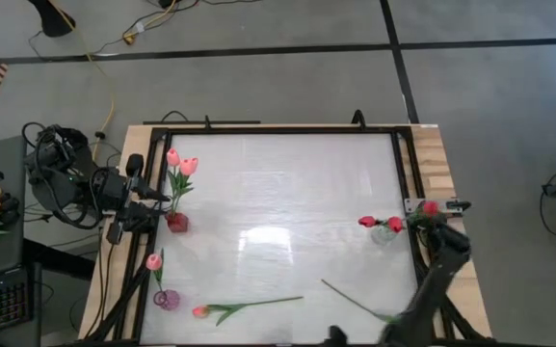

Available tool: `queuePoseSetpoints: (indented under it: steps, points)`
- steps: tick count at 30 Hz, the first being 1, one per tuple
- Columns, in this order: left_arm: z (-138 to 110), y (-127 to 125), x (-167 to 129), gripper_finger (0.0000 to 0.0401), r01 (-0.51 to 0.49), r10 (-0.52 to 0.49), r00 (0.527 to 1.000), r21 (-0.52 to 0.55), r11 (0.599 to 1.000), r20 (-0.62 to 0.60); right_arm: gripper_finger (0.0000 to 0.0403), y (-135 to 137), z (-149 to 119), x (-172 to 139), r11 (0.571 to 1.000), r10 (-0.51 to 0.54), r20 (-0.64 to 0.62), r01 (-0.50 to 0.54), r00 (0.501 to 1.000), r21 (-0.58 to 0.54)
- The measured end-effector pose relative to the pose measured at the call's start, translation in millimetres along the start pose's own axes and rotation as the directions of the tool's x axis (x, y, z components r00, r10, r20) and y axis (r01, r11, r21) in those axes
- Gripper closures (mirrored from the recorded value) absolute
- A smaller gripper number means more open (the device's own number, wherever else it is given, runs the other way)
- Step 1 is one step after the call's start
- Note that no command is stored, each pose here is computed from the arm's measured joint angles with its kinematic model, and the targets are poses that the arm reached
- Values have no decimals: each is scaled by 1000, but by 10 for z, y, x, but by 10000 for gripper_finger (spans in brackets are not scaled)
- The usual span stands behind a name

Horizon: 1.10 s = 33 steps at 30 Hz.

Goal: Sort flowers into vase by color
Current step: Put the right light pink flower into the purple flower vase

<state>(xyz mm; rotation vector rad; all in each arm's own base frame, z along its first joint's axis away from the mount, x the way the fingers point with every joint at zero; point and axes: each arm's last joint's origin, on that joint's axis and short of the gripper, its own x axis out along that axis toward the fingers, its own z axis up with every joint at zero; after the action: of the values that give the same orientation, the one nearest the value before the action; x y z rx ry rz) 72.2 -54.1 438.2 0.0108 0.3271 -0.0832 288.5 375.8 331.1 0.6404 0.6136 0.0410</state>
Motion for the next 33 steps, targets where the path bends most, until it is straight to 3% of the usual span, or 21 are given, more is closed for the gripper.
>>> queuePoseSetpoints:
  steps: [6, 11, 15, 19, 29, 33]
  points:
    - [-2, -3, -1, 287, 13, -13, 1000, 7, 1000, -4, 102, -168, -105, 461, 999, -37, -100, 41, 994, 36]
    - [-2, -5, 0, 287, 19, -19, 1000, 7, 1000, -6, 102, -381, -225, 494, 968, -212, -228, 236, 950, 86]
    - [-3, -9, 0, 287, 31, -31, 999, -3, 1000, -10, 102, -541, -272, 302, 893, -391, -314, 439, 865, 97]
    - [-4, -10, 0, 287, 36, -36, 999, -12, 999, -12, 102, -628, -365, 192, 822, -470, -455, 563, 756, 86]
    - [-3, -10, -1, 287, 35, -35, 999, -3, 999, -11, 102, -1012, -563, 286, 719, -588, -566, 694, 578, -38]
    - [-3, -10, -1, 287, 35, -35, 999, -7, 999, -11, 102, -1180, -571, 197, 691, -614, -572, 720, 543, -57]
